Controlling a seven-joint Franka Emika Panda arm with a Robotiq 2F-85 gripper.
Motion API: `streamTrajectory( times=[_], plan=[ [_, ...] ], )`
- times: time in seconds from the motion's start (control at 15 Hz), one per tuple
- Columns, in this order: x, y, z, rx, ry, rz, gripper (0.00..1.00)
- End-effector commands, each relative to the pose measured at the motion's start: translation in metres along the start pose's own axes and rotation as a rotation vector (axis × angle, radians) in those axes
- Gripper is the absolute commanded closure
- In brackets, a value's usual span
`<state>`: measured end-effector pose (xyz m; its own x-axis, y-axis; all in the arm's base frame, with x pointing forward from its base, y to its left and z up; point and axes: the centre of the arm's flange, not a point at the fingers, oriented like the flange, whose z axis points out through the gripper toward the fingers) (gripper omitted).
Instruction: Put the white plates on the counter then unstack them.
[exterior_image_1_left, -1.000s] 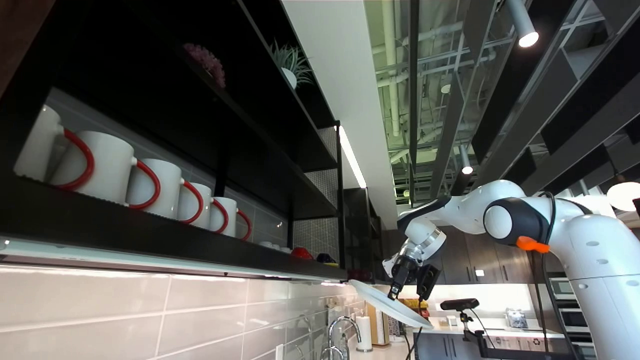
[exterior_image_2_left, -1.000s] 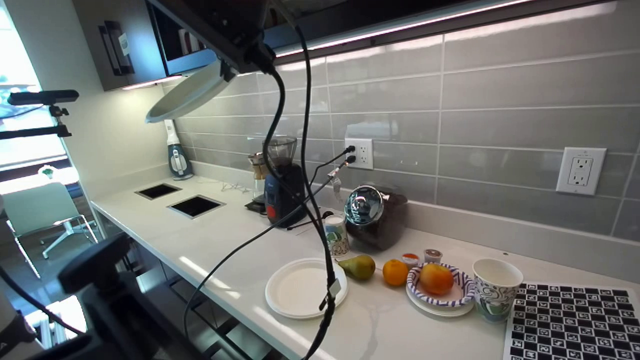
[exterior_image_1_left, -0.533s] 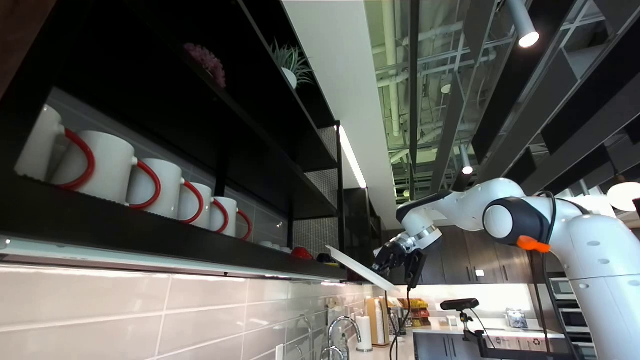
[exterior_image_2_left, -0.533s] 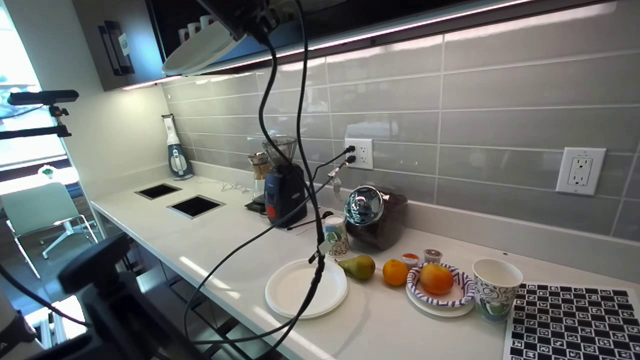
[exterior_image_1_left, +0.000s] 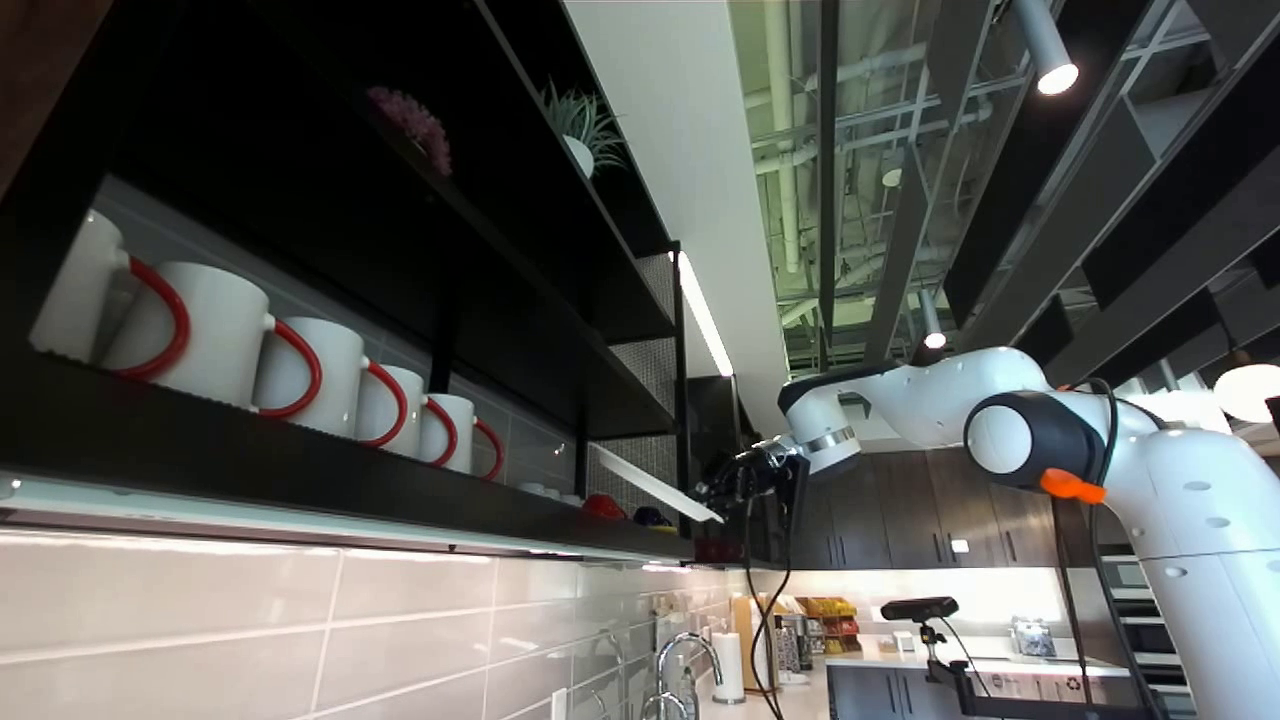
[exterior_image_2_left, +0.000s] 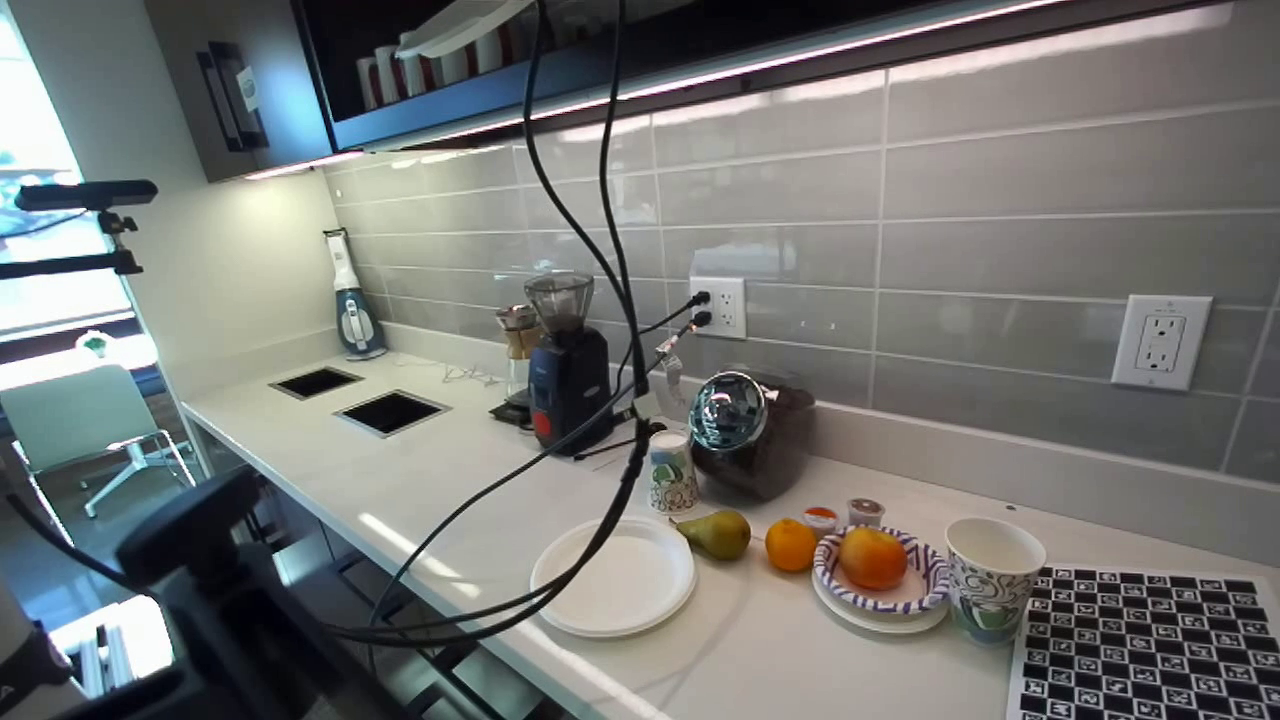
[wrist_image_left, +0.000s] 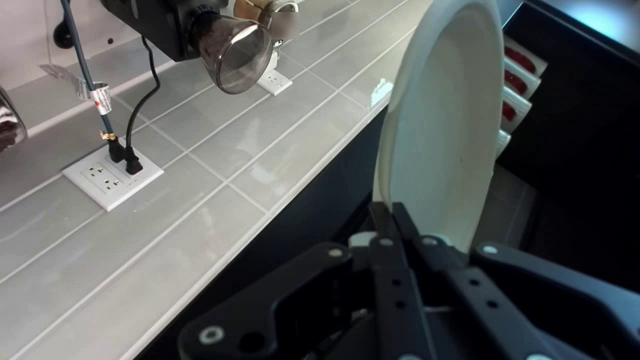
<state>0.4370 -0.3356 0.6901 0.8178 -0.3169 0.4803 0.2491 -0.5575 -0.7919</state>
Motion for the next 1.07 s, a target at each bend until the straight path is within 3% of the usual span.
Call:
streamTrajectory(
  times=[0.0,0.27,0.67,1.0],
  plan=[
    [0.003,-0.004,0.002,-0.003,0.001,0.007,0.98],
    [0.004,-0.004,0.001,-0.007,0.004,0.016,0.99],
    [0.031,-0.019,0.005,-0.012,0.063,0.044,0.99],
    [0.064,-0.033,0.01,0.031,0.098,0.146,0.99]
  ],
)
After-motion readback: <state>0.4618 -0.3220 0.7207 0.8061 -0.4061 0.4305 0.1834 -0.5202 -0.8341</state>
